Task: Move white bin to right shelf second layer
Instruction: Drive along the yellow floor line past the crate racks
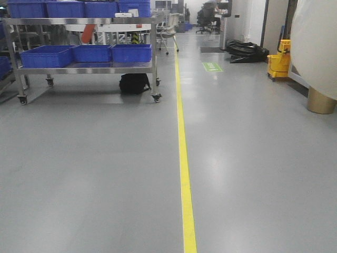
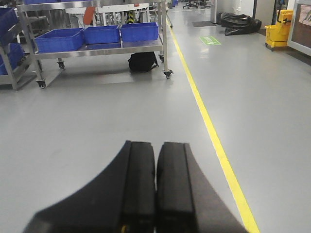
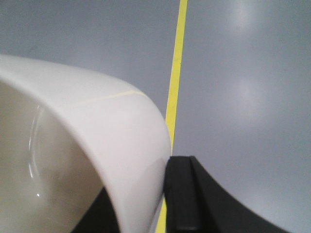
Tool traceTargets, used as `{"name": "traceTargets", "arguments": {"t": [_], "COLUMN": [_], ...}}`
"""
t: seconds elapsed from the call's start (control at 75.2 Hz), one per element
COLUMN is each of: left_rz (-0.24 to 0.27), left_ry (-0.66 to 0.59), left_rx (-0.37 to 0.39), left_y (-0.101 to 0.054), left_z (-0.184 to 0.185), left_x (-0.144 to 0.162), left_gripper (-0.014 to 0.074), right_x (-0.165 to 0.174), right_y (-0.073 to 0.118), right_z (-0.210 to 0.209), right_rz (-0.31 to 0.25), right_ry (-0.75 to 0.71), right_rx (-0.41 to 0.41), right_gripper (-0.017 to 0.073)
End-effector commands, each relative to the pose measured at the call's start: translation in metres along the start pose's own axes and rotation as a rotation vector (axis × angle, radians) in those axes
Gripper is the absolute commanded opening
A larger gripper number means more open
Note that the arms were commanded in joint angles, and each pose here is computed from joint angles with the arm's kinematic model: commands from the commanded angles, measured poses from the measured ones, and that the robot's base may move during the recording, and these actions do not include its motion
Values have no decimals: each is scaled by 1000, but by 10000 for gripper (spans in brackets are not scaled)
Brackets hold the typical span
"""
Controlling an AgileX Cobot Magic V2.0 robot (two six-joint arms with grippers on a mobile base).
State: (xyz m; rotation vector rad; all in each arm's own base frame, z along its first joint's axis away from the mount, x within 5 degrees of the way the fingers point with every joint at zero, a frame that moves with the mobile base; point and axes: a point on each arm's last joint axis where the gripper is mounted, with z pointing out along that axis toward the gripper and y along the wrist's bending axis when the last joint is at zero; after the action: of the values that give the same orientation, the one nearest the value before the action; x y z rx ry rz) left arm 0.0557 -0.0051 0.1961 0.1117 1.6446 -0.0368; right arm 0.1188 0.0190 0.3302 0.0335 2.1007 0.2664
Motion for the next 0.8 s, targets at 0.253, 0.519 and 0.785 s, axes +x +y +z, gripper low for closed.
{"name": "traceTargets", "arguments": {"t": [0.253, 0.519, 0.785], "left_rz": [-5, -5, -5], "left_ry": [-65, -65, -65], "left_rx": [3, 3, 3], "left_y": [0, 0, 0], "left_z": [1, 1, 1], "left_x": [4, 4, 4], "left_gripper": [85, 85, 85], "right_x": [-16, -16, -16], "right_y": [2, 2, 2], "right_z": [-7, -7, -7], "right_rz": [7, 7, 7], "right_ry": [-120, -120, -120], "right_rx": [-13, -13, -13], "right_gripper": [56, 56, 56]}}
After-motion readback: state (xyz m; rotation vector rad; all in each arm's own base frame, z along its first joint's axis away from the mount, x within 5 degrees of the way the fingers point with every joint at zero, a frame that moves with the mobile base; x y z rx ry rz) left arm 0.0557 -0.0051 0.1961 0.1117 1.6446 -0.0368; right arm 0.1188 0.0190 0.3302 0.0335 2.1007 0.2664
